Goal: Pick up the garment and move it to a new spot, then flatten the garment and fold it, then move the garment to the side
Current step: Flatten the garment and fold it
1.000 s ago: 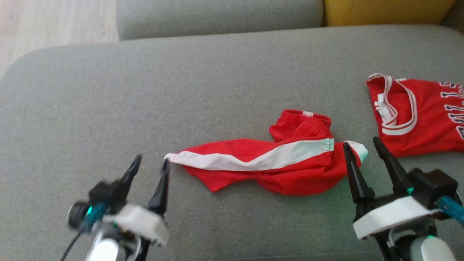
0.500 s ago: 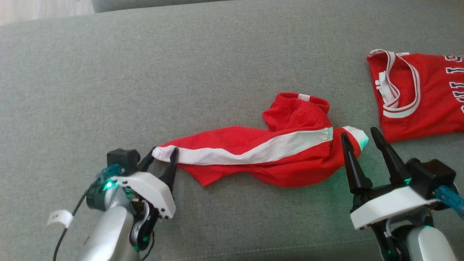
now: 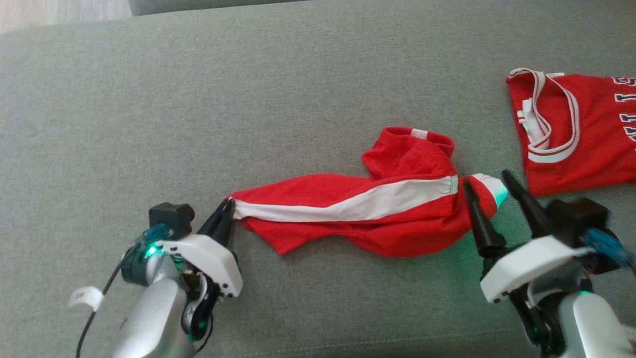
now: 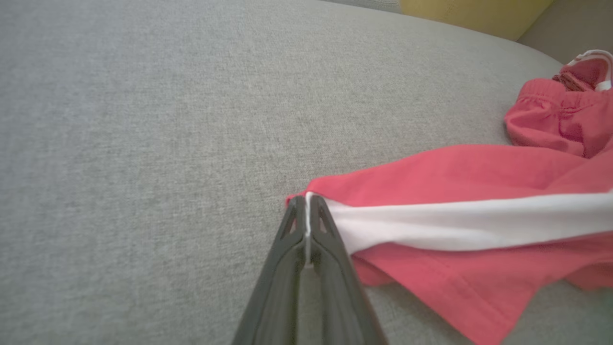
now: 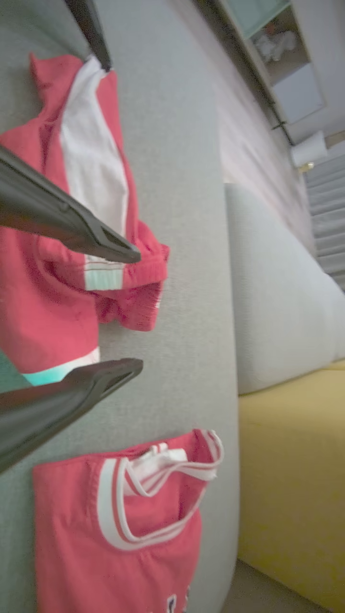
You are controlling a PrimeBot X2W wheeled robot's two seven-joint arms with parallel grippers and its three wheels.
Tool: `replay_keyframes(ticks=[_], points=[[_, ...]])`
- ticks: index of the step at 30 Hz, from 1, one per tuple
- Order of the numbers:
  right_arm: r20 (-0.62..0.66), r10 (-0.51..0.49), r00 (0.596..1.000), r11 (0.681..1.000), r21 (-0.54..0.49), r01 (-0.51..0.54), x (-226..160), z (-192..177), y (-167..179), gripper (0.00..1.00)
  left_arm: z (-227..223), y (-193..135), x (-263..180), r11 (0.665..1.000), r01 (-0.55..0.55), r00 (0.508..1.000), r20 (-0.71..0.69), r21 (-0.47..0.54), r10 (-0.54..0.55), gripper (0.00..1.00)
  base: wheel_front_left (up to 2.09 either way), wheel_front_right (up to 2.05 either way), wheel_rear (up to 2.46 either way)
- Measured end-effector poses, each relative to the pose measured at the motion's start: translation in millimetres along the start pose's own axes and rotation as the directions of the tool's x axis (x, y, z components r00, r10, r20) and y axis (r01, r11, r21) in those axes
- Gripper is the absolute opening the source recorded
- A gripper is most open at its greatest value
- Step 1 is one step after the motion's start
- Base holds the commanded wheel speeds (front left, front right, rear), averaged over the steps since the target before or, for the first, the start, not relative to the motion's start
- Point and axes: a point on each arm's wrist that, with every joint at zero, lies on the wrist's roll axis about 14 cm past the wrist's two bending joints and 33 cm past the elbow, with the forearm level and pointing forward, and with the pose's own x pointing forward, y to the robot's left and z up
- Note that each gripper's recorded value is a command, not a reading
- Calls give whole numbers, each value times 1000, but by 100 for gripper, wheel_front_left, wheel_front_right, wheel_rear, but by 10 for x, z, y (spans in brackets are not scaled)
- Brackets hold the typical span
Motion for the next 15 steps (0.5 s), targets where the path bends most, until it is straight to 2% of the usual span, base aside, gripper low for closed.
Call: replay_keyframes(ticks=[4, 8, 9, 10, 11, 12, 15], points=[[-150, 46, 988, 998, -33, -52, 90, -265, 63, 100, 30, -39, 17, 1000, 8, 1000, 14, -2, -8, 0, 0, 0, 0], [-211, 102, 972, 993, -28, -111, 197, -344, 203, 100, 48, -28, 23, 1000, 4, 1000, 27, -7, -4, 0, 0, 0, 0], [-223, 110, 969, 992, -30, -119, 214, -359, 216, 96, 48, -19, 22, 1000, 2, 1000, 29, -8, -2, 0, 0, 0, 0], [-241, 114, 964, 992, -32, -125, 226, -387, 216, 58, 46, -14, 25, 1000, 3, 1000, 29, -7, -3, 0, 0, 0, 0], [-247, 115, 962, 991, -31, -127, 235, -396, 212, 58, 53, -9, 29, 1000, 3, 999, 32, -7, -3, 0, 0, 0, 0], [-252, 120, 960, 991, -25, -130, 241, -405, 220, 2, 56, -4, 32, 1000, 3, 999, 33, -7, -3, 0, 0, 0, 0], [-253, 131, 959, 990, -19, -140, 251, -403, 251, 0, 100, 8, 33, 1000, 2, 998, 63, -7, -1, 0, 0, 0, 0]])
